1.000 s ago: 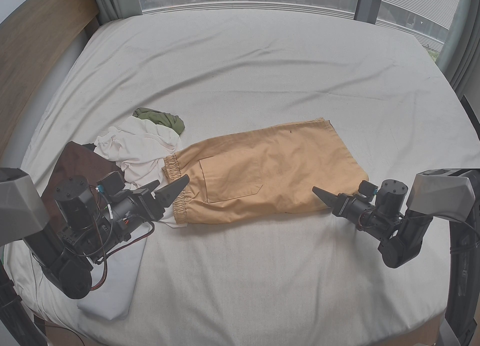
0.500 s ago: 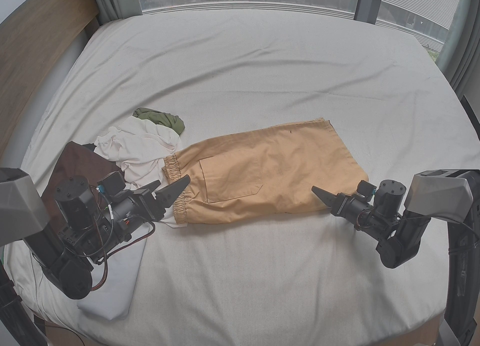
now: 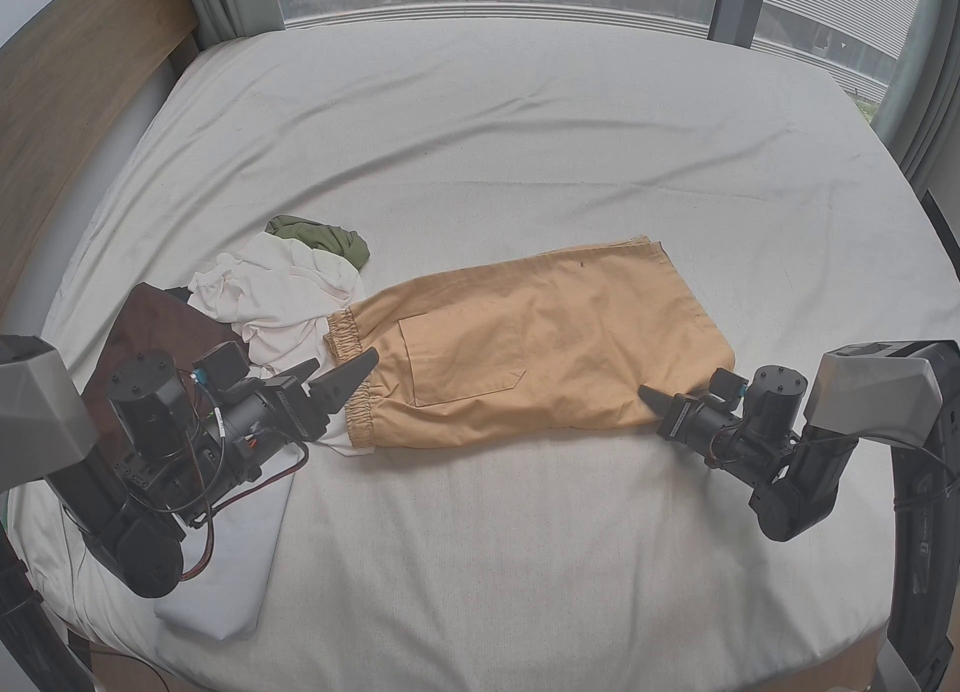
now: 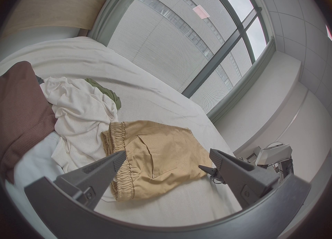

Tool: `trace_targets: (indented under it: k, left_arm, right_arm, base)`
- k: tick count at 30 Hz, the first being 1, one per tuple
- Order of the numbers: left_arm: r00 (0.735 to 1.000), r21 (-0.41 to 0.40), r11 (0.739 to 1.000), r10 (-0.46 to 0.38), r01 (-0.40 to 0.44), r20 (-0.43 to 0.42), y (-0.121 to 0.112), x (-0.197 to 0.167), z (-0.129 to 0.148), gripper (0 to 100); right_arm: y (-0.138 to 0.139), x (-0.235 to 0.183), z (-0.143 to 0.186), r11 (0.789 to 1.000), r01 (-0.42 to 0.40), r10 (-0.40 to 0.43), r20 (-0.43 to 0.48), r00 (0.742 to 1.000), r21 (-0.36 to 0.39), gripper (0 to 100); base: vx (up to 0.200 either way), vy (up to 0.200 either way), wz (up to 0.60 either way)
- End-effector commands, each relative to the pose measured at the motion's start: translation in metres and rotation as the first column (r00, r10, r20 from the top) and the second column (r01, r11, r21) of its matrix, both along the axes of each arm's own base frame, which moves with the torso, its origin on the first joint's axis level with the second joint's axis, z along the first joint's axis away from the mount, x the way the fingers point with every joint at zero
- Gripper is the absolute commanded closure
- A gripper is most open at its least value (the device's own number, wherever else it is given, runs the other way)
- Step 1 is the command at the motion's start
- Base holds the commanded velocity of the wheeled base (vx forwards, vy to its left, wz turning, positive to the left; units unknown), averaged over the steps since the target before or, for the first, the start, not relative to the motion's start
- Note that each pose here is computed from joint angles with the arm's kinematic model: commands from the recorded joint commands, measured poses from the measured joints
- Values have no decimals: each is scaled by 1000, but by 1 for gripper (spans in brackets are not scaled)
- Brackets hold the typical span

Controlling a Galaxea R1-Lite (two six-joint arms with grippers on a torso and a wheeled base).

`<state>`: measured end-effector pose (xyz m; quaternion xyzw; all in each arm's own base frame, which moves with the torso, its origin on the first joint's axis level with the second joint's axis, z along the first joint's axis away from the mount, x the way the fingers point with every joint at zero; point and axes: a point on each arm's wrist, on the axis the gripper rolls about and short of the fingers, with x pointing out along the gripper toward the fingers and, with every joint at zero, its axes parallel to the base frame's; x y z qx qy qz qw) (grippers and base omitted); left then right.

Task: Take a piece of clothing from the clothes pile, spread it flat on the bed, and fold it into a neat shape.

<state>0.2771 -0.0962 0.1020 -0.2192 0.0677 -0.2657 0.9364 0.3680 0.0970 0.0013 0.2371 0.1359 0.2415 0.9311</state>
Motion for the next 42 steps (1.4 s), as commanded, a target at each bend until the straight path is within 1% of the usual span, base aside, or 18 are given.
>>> trace_targets:
  k: [1,7,14,19,27,33,42]
  left_arm:
    - [1000,-3,1000,0,0,4,0,0,1,0]
    - [1000,-3,1000,0,0,7,0,0,2,0]
    - [1000,0,1000,0,0,-5,0,0,-2,0]
    - [1000,2,1000,-3,3,-10,-1,-1,-2,0]
    - [1000,1,1000,-5,5,-12,0,-2,-2,0]
    - [1000,1,1000,-5,5,-12,0,-2,-2,0]
    - [1000,1,1000,-6,6,-12,-1,-2,-2,0]
  right_arm:
    - [2,-4,4,1000,6,-6,5,1000,-7,100]
    - [4,-11,4,999,24,-24,-5,1000,-27,100]
    - [-1,-25,7,996,33,-34,-9,999,-88,100]
    - [-5,-38,6,991,27,-31,-34,999,-128,100]
    - [-9,-50,9,987,21,-28,-42,999,-161,100]
    - [-16,-70,5,971,-2,-16,-74,997,-237,100]
    - [-21,-89,3,962,-22,-13,-126,992,-273,100]
  base:
    - [0,0,0]
    - [0,0,0]
    - [0,0,0]
    - [0,0,0]
    - [0,0,0]
    - [0,0,0]
    - [0,0,0]
